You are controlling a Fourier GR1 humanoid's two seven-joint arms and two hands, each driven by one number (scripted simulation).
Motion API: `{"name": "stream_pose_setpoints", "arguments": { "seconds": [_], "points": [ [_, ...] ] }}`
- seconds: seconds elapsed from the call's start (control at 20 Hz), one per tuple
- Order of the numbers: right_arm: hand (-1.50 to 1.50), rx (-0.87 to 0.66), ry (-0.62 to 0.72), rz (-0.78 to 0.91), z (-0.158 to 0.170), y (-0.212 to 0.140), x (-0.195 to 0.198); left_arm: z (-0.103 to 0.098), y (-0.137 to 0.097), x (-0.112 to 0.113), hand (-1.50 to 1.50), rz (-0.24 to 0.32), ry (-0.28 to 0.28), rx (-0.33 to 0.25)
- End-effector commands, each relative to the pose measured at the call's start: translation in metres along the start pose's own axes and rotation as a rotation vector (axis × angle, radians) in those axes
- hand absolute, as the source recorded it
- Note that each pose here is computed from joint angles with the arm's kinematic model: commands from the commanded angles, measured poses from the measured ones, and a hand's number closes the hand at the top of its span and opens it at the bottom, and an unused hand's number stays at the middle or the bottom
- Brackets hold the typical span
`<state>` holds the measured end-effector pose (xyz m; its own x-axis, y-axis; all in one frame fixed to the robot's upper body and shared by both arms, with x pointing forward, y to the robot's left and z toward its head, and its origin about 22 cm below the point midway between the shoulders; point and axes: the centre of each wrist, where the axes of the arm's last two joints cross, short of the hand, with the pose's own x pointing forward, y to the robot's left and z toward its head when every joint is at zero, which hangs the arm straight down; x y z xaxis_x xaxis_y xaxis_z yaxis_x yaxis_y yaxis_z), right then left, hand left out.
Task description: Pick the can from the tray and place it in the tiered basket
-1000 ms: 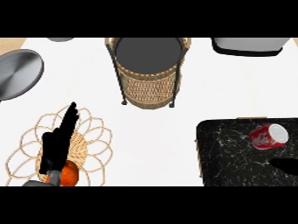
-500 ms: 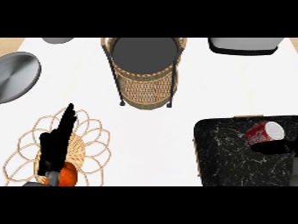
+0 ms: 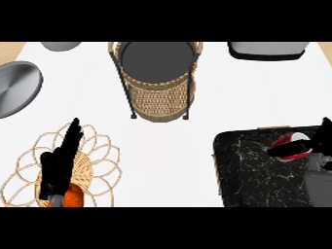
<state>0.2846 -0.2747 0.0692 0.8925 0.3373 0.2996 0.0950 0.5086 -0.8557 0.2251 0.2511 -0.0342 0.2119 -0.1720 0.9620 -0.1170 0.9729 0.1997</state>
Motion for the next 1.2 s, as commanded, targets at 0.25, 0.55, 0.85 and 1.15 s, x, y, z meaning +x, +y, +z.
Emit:
{"name": "stream_pose_setpoints", "arguments": {
  "seconds": [0.25, 0.55, 0.85, 1.15],
  "points": [
    [-1.50, 0.080, 0.249, 0.092, -0.001, -0.005, 0.031, 0.007, -0.010, -0.012, 0.00, -0.008, 0.065, 0.003],
    [-1.50, 0.126, 0.290, 0.083, -0.001, 0.015, 0.025, 0.004, -0.003, -0.007, 0.00, 0.003, 0.057, 0.004],
    [-1.50, 0.132, 0.288, 0.062, -0.006, 0.024, 0.015, 0.008, 0.000, -0.026, 0.00, 0.001, 0.083, 0.017],
    [1.50, 0.123, 0.240, 0.081, -0.013, 0.034, 0.003, 0.017, -0.014, -0.015, 0.00, 0.001, 0.054, 0.023]
  ]
}}
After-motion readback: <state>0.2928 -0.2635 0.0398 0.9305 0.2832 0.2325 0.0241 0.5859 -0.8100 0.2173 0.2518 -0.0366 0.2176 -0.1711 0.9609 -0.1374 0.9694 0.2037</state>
